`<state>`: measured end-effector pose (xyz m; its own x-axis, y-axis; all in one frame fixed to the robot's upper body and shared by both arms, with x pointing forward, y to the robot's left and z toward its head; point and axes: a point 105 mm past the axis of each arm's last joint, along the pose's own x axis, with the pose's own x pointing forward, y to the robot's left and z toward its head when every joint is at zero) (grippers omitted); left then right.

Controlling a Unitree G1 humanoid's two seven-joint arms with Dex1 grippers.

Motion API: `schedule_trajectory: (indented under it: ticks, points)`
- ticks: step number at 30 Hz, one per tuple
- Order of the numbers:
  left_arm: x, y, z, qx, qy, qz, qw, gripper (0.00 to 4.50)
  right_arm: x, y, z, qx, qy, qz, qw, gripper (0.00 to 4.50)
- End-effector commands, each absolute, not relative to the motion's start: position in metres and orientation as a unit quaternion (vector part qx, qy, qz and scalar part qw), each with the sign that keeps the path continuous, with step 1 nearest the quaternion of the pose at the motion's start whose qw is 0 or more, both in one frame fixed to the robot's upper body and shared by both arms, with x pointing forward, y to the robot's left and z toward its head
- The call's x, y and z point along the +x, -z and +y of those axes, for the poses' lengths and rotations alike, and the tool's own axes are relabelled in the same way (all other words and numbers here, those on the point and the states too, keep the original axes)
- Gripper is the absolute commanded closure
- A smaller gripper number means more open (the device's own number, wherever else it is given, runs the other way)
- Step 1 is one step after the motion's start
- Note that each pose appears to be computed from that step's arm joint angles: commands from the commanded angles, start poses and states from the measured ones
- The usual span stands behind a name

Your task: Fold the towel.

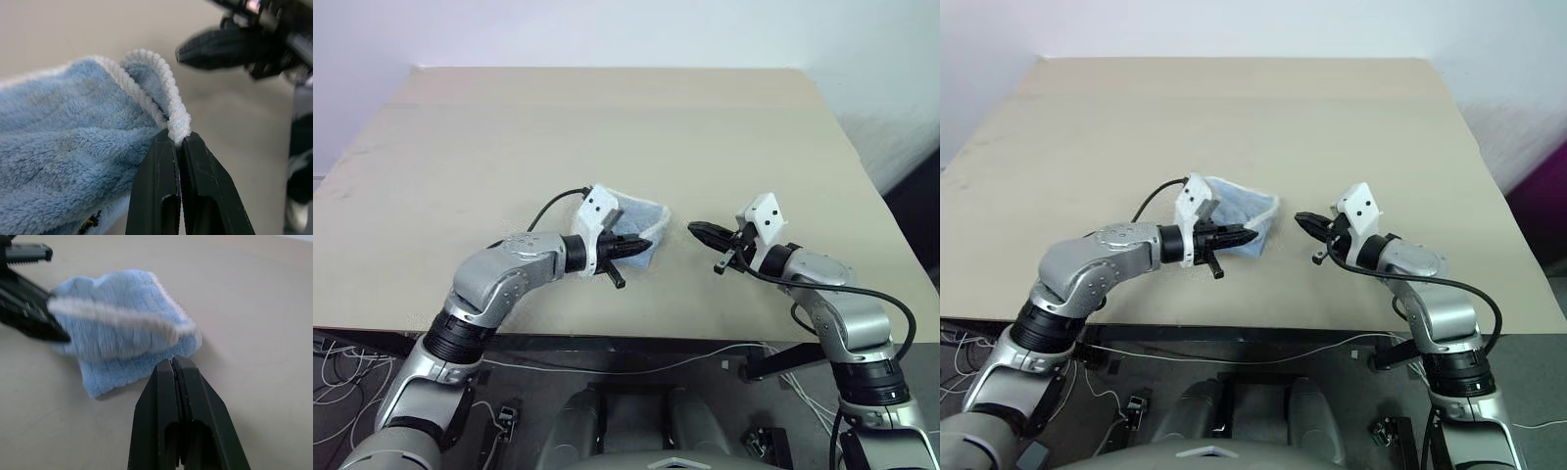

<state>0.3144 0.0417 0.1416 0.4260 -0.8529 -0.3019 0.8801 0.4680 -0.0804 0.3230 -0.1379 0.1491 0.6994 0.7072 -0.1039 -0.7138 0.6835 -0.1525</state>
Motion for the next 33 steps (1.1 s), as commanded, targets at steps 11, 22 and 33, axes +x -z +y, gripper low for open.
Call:
schedule_trajectory:
  ticks: [11, 22, 33]
  points:
    - [0.314, -0.167, 0.045, -0.021, 0.524, 0.114, 0.844, 1.97, 0.323, -0.167, -0.135, -0.102, -0.39, -0.016, 0.915, 4.5]
    - [0.36, -0.19, 0.122, -0.071, 0.367, 0.029, 0.927, 2.98, 0.34, -0.178, -0.113, -0.074, -0.392, -0.03, 0.917, 4.5]
    - [0.366, -0.121, 0.098, 0.076, 0.429, 0.111, 0.893, 4.45, 0.369, -0.108, -0.06, -0.018, -0.408, 0.094, 0.908, 4.5]
